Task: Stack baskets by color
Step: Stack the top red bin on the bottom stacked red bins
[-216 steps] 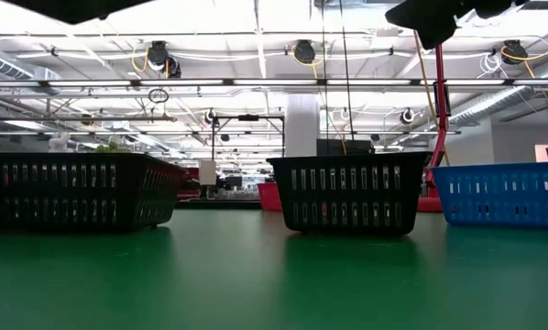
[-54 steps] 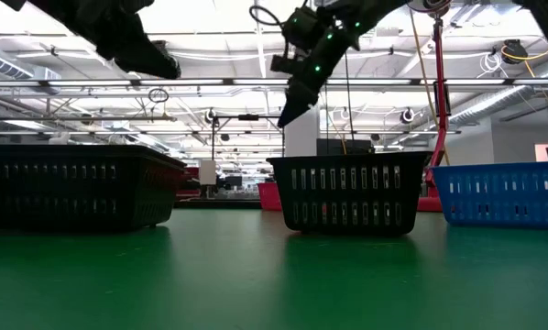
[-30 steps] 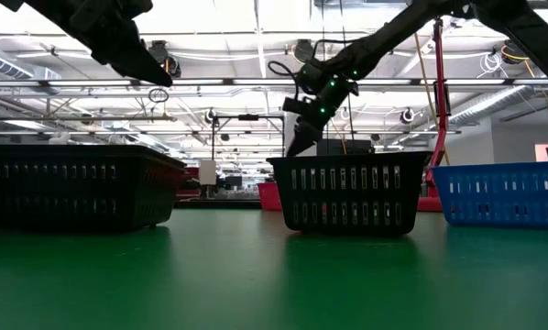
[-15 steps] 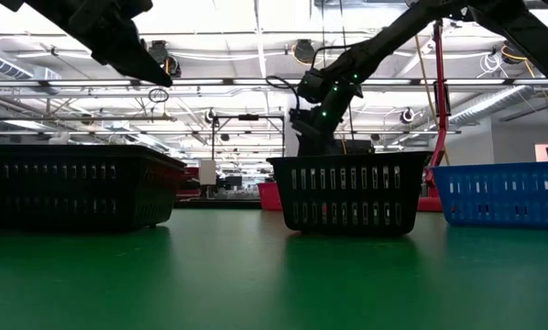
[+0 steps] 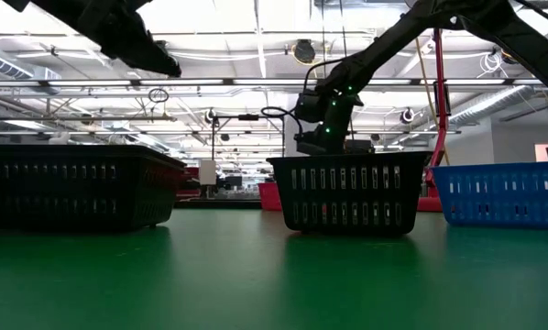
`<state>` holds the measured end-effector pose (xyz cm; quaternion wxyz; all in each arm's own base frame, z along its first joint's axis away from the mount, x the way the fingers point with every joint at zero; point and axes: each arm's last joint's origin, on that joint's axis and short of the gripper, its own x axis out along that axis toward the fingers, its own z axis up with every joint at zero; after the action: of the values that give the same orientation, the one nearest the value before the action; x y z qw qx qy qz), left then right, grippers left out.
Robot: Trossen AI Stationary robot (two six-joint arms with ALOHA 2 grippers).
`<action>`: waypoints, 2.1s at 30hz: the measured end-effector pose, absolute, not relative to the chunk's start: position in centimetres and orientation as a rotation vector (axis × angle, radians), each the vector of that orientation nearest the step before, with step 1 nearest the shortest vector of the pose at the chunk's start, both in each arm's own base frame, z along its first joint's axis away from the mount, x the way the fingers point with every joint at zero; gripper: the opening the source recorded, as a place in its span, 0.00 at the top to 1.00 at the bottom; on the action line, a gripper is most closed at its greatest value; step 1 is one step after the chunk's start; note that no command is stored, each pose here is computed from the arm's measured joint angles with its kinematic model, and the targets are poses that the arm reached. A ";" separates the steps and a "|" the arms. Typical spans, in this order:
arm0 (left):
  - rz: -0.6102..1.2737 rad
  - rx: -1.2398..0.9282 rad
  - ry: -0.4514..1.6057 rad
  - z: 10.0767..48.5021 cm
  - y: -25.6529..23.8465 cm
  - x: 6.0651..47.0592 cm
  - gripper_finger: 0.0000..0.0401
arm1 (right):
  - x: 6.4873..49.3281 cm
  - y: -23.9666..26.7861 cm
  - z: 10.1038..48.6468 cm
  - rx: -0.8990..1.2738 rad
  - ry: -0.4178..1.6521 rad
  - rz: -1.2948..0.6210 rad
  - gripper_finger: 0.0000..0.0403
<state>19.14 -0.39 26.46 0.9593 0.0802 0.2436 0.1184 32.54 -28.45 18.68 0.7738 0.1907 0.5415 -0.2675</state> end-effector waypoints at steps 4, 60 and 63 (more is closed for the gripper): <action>0.235 0.159 0.464 26.7 -0.2 19.3 0.72 | 32.4 -28.3 18.6 0.431 1.185 -0.584 0.73; 0.466 0.412 -0.033 26.0 -3.0 34.4 0.41 | 23.3 0.1 25.8 -0.306 -0.084 -0.809 0.99; 0.621 0.385 0.000 26.0 -2.9 36.3 0.44 | 23.6 0.2 25.4 -0.322 -0.061 -0.825 0.98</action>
<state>36.30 -2.91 26.04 0.9340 0.1883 0.0002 0.3037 23.56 0.19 25.44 0.9031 -0.1558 -0.0295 -0.3990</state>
